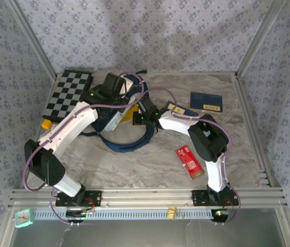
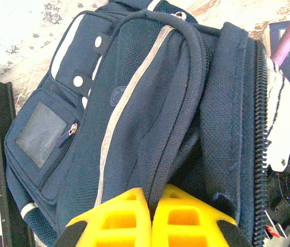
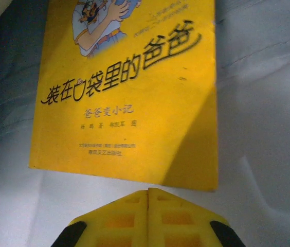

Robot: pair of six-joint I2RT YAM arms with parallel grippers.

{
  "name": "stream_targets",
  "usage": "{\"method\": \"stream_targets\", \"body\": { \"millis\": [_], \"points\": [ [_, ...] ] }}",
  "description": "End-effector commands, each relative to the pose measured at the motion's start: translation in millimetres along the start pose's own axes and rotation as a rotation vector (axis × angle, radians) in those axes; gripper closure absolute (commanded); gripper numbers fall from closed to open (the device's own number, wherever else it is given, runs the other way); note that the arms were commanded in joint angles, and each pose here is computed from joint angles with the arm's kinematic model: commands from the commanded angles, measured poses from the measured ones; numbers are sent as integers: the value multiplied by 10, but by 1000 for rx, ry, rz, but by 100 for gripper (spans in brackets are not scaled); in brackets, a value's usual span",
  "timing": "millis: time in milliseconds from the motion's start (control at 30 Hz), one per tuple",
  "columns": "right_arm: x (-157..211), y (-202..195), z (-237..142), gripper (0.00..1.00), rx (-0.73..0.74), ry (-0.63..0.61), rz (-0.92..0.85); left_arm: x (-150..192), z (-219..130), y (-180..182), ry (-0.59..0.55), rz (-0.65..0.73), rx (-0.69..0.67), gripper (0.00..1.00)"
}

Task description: Pack the student bag

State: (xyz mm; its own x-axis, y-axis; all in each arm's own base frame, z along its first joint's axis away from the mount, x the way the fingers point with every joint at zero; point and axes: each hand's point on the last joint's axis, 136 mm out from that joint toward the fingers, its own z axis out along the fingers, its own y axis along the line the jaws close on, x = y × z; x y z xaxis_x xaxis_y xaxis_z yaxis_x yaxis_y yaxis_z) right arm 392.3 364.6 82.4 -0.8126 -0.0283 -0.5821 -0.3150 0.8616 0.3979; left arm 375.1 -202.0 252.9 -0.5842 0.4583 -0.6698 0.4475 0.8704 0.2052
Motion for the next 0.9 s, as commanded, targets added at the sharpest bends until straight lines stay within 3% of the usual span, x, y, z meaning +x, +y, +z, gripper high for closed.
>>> {"method": "stream_targets", "body": {
  "millis": [0,167,267,567,700,733,800,867],
  "points": [
    [-126,147,-178,95,-68,-44,-38,-270,-235,158,-113,-43,-43,100],
    [-68,220,-689,87,-121,-63,-55,-176,-201,130,-100,-64,-31,100],
    [139,41,-954,79,-68,-32,-65,10,-117,117,-54,-92,-37,100],
    [481,-574,-1605,70,102,-23,53,834,127,-10,154,-186,-30,100],
    [707,-896,-1740,66,193,15,140,966,105,-182,167,-206,64,100],
    [785,-951,-1741,64,197,37,151,955,78,-224,160,-216,92,96],
    [871,-1138,-1733,63,227,60,227,916,10,-262,144,-254,120,75],
    [889,-1277,-1725,62,242,60,260,748,-81,-337,76,-308,180,61]
  ]
}}
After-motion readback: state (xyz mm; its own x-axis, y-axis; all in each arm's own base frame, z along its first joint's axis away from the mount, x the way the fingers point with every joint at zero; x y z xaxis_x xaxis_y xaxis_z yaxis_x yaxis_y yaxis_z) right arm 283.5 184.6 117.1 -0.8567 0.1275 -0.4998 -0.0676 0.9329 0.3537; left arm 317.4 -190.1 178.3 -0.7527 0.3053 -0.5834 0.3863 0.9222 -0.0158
